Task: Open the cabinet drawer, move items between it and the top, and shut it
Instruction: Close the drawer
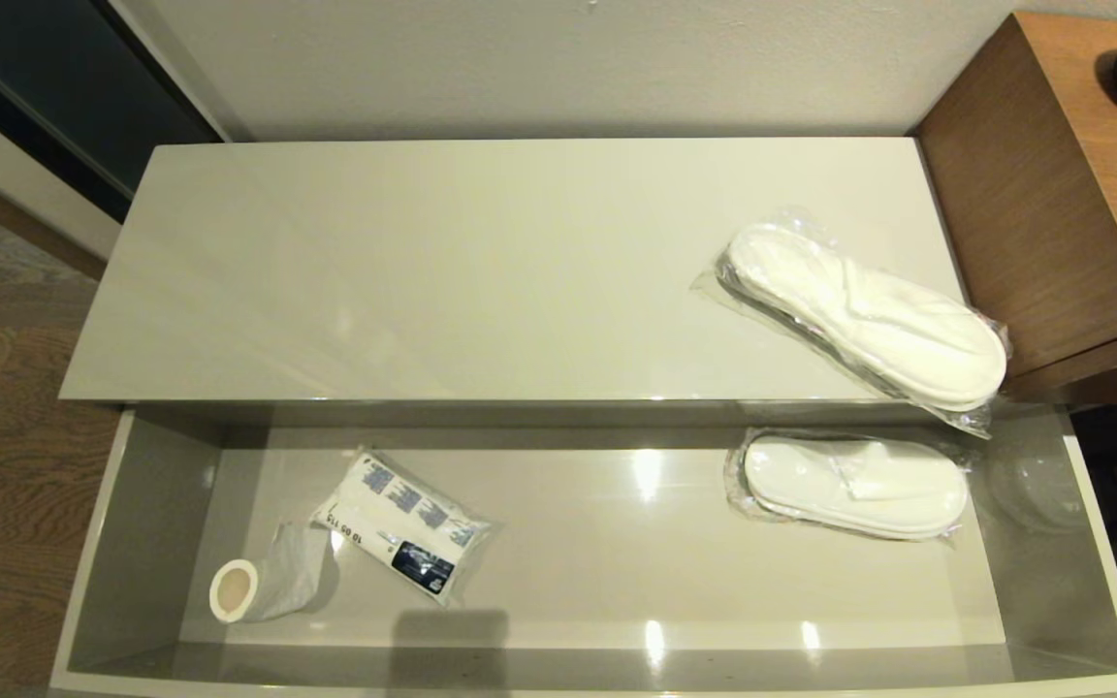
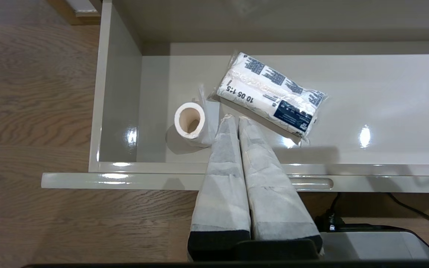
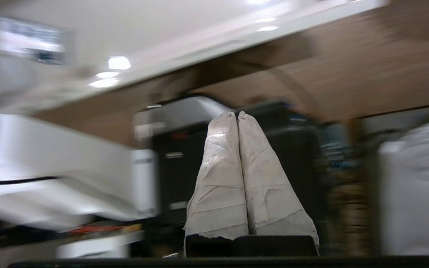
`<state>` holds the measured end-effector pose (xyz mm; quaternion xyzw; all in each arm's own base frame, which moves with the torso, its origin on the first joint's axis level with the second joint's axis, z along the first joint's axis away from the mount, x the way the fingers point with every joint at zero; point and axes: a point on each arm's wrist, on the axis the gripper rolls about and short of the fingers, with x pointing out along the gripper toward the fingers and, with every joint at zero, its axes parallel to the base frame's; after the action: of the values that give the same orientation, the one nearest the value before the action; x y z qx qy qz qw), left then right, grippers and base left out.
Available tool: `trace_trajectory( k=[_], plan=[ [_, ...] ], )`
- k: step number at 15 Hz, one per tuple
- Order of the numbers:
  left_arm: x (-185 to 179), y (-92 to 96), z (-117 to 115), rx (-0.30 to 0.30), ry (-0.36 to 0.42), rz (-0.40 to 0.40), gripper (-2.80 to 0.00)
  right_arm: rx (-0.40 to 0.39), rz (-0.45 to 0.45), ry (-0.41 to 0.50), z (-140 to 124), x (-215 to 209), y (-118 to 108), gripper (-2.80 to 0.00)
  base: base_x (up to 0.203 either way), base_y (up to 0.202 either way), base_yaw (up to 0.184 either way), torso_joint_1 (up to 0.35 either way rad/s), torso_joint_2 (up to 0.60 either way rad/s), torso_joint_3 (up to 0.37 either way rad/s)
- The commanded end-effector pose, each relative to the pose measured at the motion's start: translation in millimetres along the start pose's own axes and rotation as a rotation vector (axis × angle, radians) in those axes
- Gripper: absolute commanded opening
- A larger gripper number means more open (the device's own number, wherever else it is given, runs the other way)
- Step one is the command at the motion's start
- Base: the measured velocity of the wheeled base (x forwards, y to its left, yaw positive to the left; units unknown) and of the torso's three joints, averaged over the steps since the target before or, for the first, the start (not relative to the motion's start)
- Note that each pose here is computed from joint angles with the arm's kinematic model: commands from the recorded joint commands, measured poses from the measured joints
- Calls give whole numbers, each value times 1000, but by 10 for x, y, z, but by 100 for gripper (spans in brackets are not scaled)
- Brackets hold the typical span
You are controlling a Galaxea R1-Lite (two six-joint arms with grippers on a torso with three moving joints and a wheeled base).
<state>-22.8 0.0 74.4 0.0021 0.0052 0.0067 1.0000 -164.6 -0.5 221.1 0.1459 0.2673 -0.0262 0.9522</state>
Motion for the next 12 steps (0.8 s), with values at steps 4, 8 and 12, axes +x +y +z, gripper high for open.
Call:
trace_trajectory(
  k=[4, 8, 12],
  plan=[
    [1, 0, 0, -1, 2, 0, -280, -70, -143, -6, -297, 179, -86, -280, 0, 0, 0, 0, 0, 0],
    [1, 0, 0, -1, 2, 0, -280, -105, -165, -13, -260, 292, -74, -280, 0, 0, 0, 0, 0, 0],
    [1, 0, 0, 0, 2, 0, -280, -139, -139, -90, -275, 188, -76, -280, 0, 0, 0, 0, 0, 0]
  ],
)
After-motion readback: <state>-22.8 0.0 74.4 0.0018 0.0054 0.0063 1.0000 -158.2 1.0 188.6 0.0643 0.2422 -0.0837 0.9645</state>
